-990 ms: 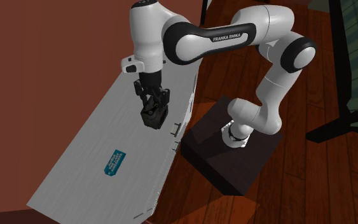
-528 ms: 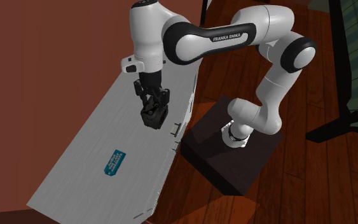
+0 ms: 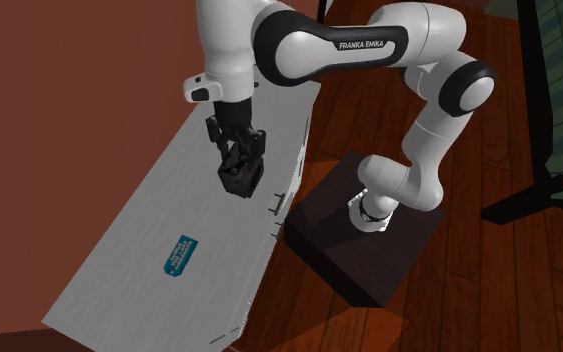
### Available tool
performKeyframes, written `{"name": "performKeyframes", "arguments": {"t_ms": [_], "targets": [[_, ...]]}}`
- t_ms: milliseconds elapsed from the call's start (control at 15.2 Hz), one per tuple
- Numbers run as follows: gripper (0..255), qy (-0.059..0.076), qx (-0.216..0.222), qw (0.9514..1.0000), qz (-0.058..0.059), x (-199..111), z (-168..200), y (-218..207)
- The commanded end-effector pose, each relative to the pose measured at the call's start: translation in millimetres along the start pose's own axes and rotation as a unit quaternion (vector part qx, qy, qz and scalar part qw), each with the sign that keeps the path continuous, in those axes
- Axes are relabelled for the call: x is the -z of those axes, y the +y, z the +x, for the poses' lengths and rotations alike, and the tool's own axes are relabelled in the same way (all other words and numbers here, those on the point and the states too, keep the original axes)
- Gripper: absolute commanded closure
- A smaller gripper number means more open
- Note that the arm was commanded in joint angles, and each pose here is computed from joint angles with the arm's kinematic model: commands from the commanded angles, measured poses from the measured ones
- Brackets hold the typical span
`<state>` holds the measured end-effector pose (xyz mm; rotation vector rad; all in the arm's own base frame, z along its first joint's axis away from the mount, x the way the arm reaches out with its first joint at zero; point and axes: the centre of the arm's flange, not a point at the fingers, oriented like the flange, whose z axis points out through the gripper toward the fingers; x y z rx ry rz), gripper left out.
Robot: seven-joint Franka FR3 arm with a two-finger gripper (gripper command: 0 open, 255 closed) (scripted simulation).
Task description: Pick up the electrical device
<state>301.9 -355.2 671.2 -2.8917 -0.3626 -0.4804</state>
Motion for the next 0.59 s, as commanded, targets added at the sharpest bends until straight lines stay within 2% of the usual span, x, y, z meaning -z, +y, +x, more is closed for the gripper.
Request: {"name": "performKeyframes", "arguments": {"t_ms": [0, 396, 528], "targets": [[255, 0.000, 0.000, 1.0000, 0.000, 11, 3, -2], [255, 0.000, 0.000, 1.0000, 0.000, 40, 14, -7], [255, 0.000, 0.000, 1.0000, 0.000, 41, 14, -7]]}}
